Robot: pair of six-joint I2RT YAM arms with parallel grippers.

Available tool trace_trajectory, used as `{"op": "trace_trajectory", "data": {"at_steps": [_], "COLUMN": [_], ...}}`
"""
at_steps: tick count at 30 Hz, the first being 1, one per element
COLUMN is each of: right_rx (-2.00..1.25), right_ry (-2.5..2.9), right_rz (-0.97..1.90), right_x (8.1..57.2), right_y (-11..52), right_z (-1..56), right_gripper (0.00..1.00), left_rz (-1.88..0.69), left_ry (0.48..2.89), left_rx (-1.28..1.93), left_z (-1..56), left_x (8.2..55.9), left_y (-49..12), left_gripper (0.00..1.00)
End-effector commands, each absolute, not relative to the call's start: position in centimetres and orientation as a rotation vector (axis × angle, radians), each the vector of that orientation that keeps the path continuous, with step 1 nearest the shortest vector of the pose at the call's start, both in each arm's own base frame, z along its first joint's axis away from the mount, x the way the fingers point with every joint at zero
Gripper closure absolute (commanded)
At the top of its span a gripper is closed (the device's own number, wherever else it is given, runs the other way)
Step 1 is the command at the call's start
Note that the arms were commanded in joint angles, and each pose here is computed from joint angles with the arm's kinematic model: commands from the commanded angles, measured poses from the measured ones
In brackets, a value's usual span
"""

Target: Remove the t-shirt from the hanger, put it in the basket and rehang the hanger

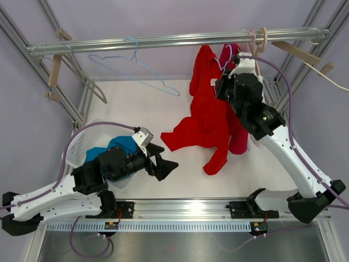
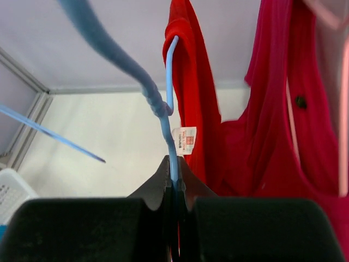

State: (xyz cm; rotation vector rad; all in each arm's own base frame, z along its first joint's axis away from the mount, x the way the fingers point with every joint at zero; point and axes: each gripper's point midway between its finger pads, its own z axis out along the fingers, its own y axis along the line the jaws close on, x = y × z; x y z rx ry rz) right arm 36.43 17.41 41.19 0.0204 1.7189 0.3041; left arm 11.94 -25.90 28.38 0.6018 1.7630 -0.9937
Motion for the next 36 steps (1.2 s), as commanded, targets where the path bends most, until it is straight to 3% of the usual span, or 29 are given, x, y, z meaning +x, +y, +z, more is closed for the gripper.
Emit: {"op": "trace_trajectory", "data": {"at_steps": [1,6,20,31,36], "right_rx": [0.093,0.165,0.186,0.068,0.031], "right_ry": [1.647,1.615,1.503,1.524,1.543], "right_rz": [0.425,0.545,0.833,0.879,0.879], "right_x": [34.5,31.6,24.9,23.3,23.1], "right_y": [16.9,16.1,16.0,17.5,18.1], "right_z": [41.9,41.6,46.4,46.1,45.1], "right_gripper": [1.00,1.00,1.00,1.00,1.00], "left_rz": [-1.145,-1.057,-1.153,-1.061,-1.002], "left_ry": [1.642,1.677,1.586,1.551,1.552], "left_rx": [0.666,0.734,0.880,0.777,0.748], "left_z": [33.1,31.9,32.5,33.6,33.4], "left_x": [10.1,9.7,5.8,7.4,8.4], "left_y": [-28.7,-32.9,-45.6,-47.2,-47.3], "left_gripper": [0.01,0.01,0.01,0.06,0.14]}}
